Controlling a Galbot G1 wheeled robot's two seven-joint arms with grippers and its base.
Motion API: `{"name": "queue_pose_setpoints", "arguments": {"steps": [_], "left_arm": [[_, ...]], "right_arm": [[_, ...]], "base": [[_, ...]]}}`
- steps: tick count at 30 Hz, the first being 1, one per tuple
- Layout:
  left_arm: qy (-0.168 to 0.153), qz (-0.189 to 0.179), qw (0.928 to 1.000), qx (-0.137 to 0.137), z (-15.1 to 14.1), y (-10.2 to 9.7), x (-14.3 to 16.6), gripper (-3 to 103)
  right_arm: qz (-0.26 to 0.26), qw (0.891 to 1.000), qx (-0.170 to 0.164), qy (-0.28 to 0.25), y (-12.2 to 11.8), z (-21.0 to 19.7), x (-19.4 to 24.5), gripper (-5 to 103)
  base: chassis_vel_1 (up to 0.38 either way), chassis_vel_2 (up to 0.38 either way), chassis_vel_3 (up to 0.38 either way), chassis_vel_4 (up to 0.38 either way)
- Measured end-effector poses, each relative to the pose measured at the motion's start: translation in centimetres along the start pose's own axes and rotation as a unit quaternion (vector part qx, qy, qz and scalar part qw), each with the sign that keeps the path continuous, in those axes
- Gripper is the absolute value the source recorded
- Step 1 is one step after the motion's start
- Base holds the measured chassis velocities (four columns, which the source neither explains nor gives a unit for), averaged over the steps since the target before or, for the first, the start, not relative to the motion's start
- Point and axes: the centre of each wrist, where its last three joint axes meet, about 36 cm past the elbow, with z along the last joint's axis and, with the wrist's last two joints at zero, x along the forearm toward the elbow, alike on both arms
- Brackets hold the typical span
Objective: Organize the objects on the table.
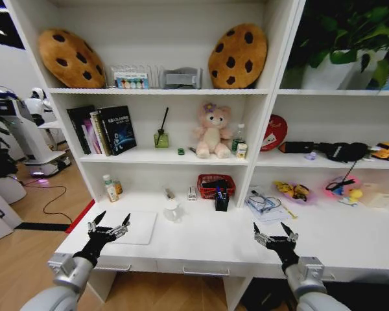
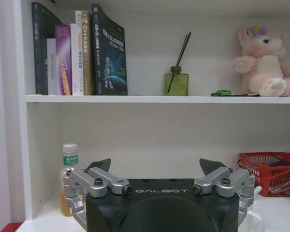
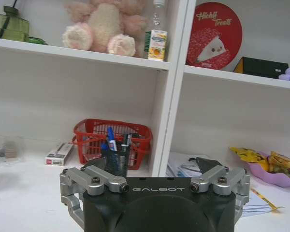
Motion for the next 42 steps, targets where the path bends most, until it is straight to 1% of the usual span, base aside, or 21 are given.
{"name": "queue_pose_setpoints", "arguments": {"steps": [10, 14, 19, 24, 32, 42], "left_arm": [[0.000, 0.000, 1.0000, 0.000, 0.0, 0.0, 0.0, 100], [0.000, 0.000, 1.0000, 0.000, 0.0, 0.0, 0.0, 100], [0.000, 0.000, 1.0000, 0.000, 0.0, 0.0, 0.0, 100], [0.000, 0.000, 1.0000, 0.000, 0.0, 0.0, 0.0, 100], [0.000, 0.000, 1.0000, 0.000, 0.0, 0.0, 0.0, 100], [0.000, 0.000, 1.0000, 0.000, 0.0, 0.0, 0.0, 100]], "right_arm": [[-0.003, 1.000, 0.000, 0.000, 0.2, 0.0, 0.2, 100], [-0.003, 1.000, -0.002, -0.008, 0.2, 0.0, 0.3, 100], [0.010, 1.000, -0.016, -0.015, 0.4, 0.7, 0.4, 100], [0.017, 1.000, -0.023, -0.007, 0.5, 0.7, 0.8, 100], [0.015, 1.000, -0.022, -0.005, 0.6, 0.5, 0.9, 100], [0.012, 1.000, -0.015, 0.000, 0.6, 0.6, 1.2, 100]], "base": [[0.230, 0.233, -0.238, -0.228], [0.210, 0.231, -0.234, -0.243], [0.177, 0.165, -0.146, -0.152], [0.022, 0.007, -0.007, -0.011], [0.002, -0.091, -0.015, 0.076], [0.194, -0.168, -0.197, 0.181]]}}
